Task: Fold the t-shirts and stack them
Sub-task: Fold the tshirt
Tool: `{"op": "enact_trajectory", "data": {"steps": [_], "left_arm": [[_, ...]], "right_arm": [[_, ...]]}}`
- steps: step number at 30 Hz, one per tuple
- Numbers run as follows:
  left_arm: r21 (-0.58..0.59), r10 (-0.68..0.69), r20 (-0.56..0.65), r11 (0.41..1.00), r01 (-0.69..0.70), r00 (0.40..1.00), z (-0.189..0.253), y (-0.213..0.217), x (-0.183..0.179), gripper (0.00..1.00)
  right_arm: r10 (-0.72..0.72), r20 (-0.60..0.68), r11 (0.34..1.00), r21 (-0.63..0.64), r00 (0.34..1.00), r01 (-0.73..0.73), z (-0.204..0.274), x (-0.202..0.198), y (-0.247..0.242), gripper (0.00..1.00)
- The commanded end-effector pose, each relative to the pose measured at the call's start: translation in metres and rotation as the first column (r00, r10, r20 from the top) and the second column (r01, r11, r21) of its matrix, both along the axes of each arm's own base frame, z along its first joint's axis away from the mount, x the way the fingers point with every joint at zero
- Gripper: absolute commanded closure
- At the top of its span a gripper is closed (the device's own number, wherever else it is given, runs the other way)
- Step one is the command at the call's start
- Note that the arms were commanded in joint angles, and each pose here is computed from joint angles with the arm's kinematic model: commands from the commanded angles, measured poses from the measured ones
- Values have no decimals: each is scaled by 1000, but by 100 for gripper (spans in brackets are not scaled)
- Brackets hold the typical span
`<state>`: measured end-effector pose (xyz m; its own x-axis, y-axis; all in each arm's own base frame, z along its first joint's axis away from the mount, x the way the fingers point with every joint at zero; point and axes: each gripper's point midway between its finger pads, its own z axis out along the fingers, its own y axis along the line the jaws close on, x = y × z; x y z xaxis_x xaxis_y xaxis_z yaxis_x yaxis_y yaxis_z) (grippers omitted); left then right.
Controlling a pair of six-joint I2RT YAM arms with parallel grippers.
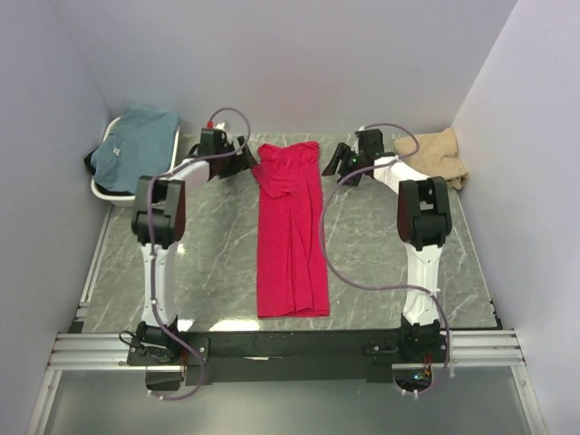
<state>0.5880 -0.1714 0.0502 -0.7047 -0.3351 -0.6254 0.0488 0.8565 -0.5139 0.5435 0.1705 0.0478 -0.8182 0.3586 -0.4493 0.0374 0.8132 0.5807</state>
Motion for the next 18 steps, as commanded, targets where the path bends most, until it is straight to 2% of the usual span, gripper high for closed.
{"op": "enact_trajectory", "data": {"steps": [1, 2, 3, 5, 6, 7, 8, 9, 10, 11, 12, 13, 14, 16, 18], "left_arm": [[-14, 2, -98, 1000, -3, 995, -1, -3, -65, 5], [4, -1, -139, 1000, 2, 990, -14, -2, -87, 5], [12, -23, -115, 1000, 24, 993, 2, -12, -97, 5], [35, -52, -165, 998, 59, 985, -9, -22, -132, 6], [42, -79, -138, 995, 86, 987, 7, -38, -147, 6], [63, -69, -140, 995, 78, 988, 7, -40, -158, 5], [68, -81, -180, 993, 95, 980, -6, -42, -182, 5], [44, -102, -159, 993, 111, 982, 8, -56, -198, 5], [39, -102, -169, 993, 110, 980, 7, -59, -210, 5], [32, -111, -218, 992, 121, 970, -7, -63, -238, 5], [17, -116, -200, 992, 122, 973, 4, -65, -249, 5], [37, -106, -238, 992, 118, 965, -10, -59, -271, 5], [17, -124, -217, 991, 131, 968, 2, -66, -285, 5], [29, -122, -243, 991, 133, 962, -6, -61, -314, 5], [15, -126, -217, 991, 133, 968, 8, -63, -331, 5]], "right_arm": [[19, 81, 1000, -9, 997, -18, 52, -38, -1, 29], [32, 34, 999, -18, 999, -31, 38, -61, 1, 29], [40, 28, 999, -24, 999, -39, 37, -73, 3, 29], [70, 6, 997, -33, 998, -70, 36, -109, 5, 30], [73, -2, 996, -40, 997, -73, 35, -121, 4, 30], [87, 5, 995, -47, 996, -87, 43, -136, 4, 31], [92, -41, 994, -60, 995, -94, 28, -158, -1, 32], [98, -58, 993, -66, 994, -101, 24, -172, -1, 32], [103, -38, 992, -65, 994, -106, 34, -184, -2, 32], [116, -87, 991, -59, 989, -122, 18, -209, -5, 32], [120, -92, 990, -59, 989, -126, 16, -222, -5, 32], [114, -60, 992, -51, 992, -118, 28, -232, -7, 33], [122, -99, 991, -47, 988, -127, 14, -255, -10, 33], [135, -63, 990, -31, 989, -137, 25, -275, -9, 33], [179, -66, 984, 4, 982, -179, 23, -300, -4, 33]]}}
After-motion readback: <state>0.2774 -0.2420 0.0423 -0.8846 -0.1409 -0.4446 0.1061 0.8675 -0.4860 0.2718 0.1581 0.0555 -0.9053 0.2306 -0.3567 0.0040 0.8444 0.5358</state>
